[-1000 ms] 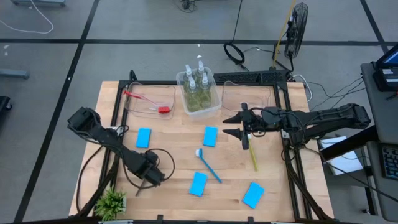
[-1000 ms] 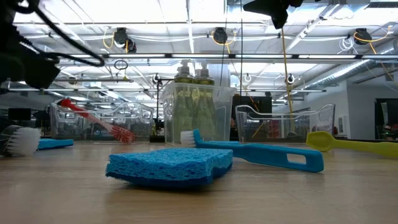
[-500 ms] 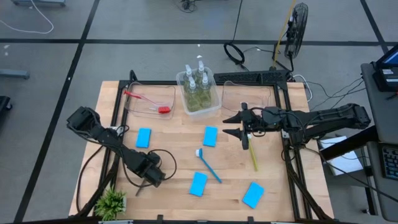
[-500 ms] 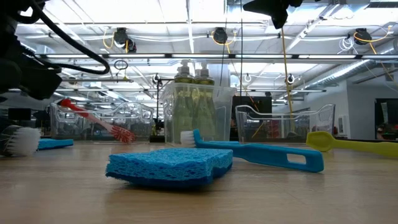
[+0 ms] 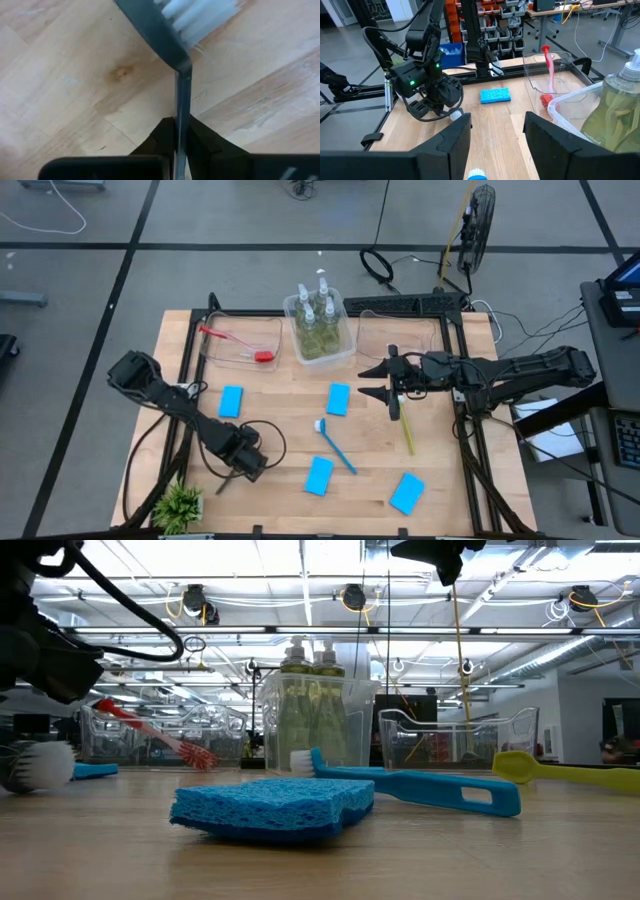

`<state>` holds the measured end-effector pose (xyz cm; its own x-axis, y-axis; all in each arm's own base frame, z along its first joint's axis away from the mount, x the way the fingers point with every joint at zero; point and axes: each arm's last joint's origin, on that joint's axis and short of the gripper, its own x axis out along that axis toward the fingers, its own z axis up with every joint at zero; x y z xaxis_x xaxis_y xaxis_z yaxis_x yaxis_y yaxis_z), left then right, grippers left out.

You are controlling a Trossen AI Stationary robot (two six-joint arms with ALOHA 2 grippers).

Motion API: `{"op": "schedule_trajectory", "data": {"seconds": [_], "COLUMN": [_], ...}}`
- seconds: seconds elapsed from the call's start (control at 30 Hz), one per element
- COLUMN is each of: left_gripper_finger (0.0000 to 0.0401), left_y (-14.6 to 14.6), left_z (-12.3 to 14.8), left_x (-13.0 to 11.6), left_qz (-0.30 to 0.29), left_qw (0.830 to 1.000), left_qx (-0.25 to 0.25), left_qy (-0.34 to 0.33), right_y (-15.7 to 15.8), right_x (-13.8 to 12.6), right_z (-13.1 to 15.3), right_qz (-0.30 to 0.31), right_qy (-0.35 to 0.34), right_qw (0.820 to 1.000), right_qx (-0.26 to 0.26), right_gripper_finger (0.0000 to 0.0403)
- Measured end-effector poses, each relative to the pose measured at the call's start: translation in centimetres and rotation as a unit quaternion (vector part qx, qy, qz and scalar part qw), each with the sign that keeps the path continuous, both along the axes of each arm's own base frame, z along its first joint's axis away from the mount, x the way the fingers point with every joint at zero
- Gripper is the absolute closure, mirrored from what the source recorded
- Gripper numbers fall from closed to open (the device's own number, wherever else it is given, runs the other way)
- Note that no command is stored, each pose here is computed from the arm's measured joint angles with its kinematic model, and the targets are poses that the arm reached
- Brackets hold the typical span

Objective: Pick & Place Kitchen Sink Supplies
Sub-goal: Put the gray dish brush into the left transparent bin

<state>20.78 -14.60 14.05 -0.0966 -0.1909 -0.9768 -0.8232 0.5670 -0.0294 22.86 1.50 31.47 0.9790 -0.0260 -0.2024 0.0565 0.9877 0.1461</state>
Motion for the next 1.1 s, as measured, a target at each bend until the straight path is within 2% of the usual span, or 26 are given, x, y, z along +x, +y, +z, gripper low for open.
{"op": "schedule_trajectory", "data": {"seconds": [0.2, 0.37, 0.53, 0.7, 0.87, 1.1], "left_gripper_finger": [0.0382, 0.0382, 0.0382, 0.0382, 0.0382, 0.0382], "left_y": [0.7, 2.0, 3.9, 6.2, 8.8, 12.3], "left_z": [2.6, 6.2, 10.3, 14.1, 16.5, 18.3], "left_x": [0.6, 0.6, 0.8, 1.2, 1.5, 1.5], "left_qz": [-0.015, -0.037, -0.074, -0.136, -0.192, -0.307], "left_qw": [0.998, 0.992, 0.979, 0.962, 0.944, 0.902], "left_qx": [-0.011, 0.055, 0.136, 0.202, 0.253, 0.303], "left_qy": [-0.056, -0.110, -0.136, -0.120, -0.086, -0.027], "right_y": [0.0, 0.0, 0.0, 0.0, 0.0, 0.0], "right_x": [0.0, 0.0, 0.0, 0.0, 0.0, 0.0], "right_z": [0.0, 0.0, 0.0, 0.0, 0.0, 0.0], "right_qz": [0.000, 0.000, 0.000, 0.000, 0.000, -0.001], "right_qy": [0.000, 0.000, 0.000, 0.000, 0.000, 0.000], "right_qw": [1.000, 1.000, 1.000, 1.000, 1.000, 1.000], "right_qx": [0.000, 0.000, 0.000, 0.000, 0.000, 0.000], "right_gripper_finger": [0.0232, 0.0232, 0.0232, 0.0232, 0.0232, 0.0232]}}
